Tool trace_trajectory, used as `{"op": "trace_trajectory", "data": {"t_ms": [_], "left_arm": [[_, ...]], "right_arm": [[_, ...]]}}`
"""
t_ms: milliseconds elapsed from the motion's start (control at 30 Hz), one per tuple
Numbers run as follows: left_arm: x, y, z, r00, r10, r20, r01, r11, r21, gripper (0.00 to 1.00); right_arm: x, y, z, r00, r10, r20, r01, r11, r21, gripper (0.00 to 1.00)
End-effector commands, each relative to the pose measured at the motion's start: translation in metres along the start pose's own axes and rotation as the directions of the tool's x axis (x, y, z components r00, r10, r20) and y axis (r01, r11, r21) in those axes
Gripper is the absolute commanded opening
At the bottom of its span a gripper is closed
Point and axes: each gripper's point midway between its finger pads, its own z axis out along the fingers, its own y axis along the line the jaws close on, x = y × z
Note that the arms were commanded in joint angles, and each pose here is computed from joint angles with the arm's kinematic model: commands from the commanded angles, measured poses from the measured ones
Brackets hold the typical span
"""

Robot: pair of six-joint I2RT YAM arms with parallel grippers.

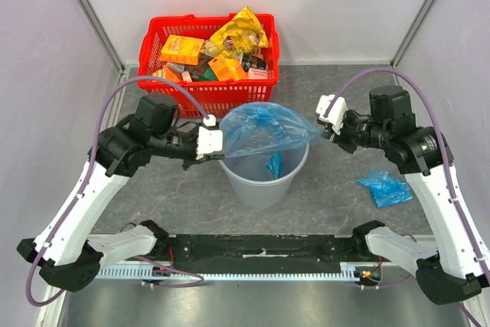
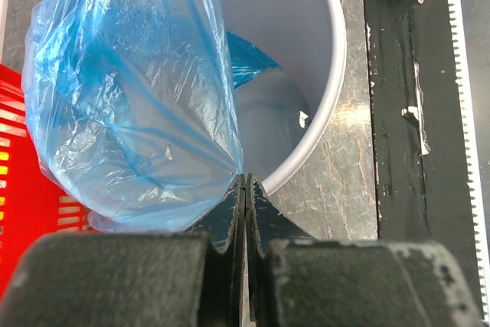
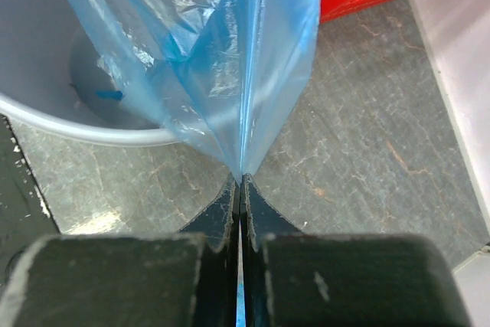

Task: Put the trash bags into the trash bin
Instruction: Place the trash bag in the trash bin.

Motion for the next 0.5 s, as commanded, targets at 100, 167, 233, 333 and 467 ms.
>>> {"op": "trace_trajectory", "data": {"t_ms": [100,167,233,333,467], "left_arm": [[-0.005,-0.014,-0.003,0.999,-0.036,0.031,0.035,0.999,0.037,0.02],[-0.004,-0.017,-0.004,0.999,-0.042,0.033,0.040,0.998,0.039,0.02],[-0.004,-0.019,-0.005,0.998,-0.043,0.034,0.042,0.998,0.037,0.02],[-0.005,-0.019,-0.007,0.998,-0.043,0.038,0.042,0.999,0.031,0.02],[-0.011,-0.015,-0.005,0.997,-0.044,0.058,0.042,0.999,0.032,0.02]], "right_arm": [[0.003,0.028,-0.003,0.999,0.039,0.003,-0.038,0.991,-0.129,0.03],[0.003,0.033,-0.004,0.999,0.045,0.002,-0.044,0.988,-0.150,0.03],[0.002,0.037,-0.005,0.999,0.047,0.007,-0.046,0.986,-0.163,0.04],[0.004,0.039,-0.005,0.999,0.051,0.002,-0.049,0.984,-0.173,0.03],[-0.003,0.037,-0.005,0.998,0.061,0.022,-0.056,0.983,-0.173,0.00]]}}
